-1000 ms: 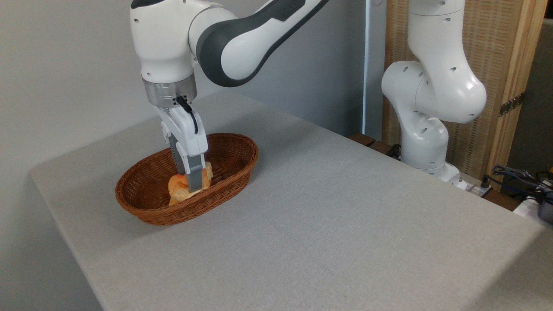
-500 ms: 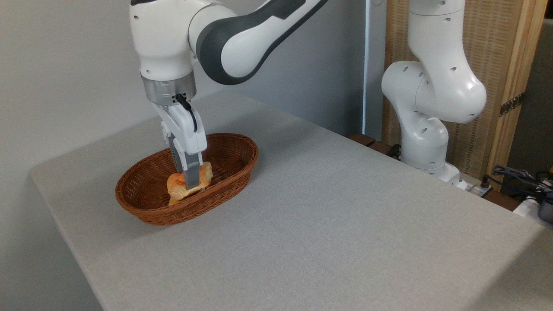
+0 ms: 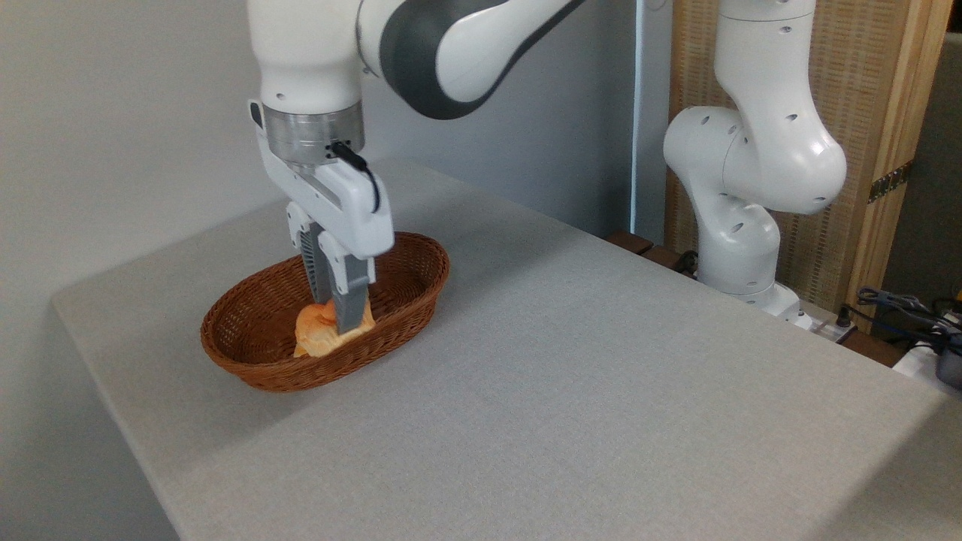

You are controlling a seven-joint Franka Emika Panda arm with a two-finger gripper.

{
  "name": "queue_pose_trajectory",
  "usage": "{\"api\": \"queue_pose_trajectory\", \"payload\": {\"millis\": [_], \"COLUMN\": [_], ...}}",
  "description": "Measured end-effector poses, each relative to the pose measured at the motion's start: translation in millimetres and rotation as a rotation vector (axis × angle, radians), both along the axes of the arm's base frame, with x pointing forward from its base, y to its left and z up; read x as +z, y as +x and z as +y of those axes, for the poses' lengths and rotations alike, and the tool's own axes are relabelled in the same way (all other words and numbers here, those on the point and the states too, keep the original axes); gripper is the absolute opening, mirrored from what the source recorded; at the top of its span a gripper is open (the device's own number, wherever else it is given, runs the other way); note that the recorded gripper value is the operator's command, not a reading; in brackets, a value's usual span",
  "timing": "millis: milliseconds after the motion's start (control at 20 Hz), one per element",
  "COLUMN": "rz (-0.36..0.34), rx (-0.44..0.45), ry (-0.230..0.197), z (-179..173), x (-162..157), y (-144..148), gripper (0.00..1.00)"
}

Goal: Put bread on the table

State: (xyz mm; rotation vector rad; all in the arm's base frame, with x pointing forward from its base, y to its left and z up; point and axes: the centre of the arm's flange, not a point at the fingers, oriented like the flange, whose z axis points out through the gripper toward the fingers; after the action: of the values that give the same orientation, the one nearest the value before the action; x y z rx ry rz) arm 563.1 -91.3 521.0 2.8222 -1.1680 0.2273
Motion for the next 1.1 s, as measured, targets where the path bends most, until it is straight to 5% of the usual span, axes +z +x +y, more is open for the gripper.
{"api": "queue_pose_trajectory", "payload": {"millis": [200,350,650,1100], "rz": [0.008,0.043,0.116,0.124], "rx": [0.056,0.073,0.071,0.071], "ry": [0.000,0.003,0.055,0.063], "z": [33,45,58,61], "x": [-1,-11,-40,-44], "y": [4,3,6,7], "gripper": [0.46,0.87,1.00,1.00]}}
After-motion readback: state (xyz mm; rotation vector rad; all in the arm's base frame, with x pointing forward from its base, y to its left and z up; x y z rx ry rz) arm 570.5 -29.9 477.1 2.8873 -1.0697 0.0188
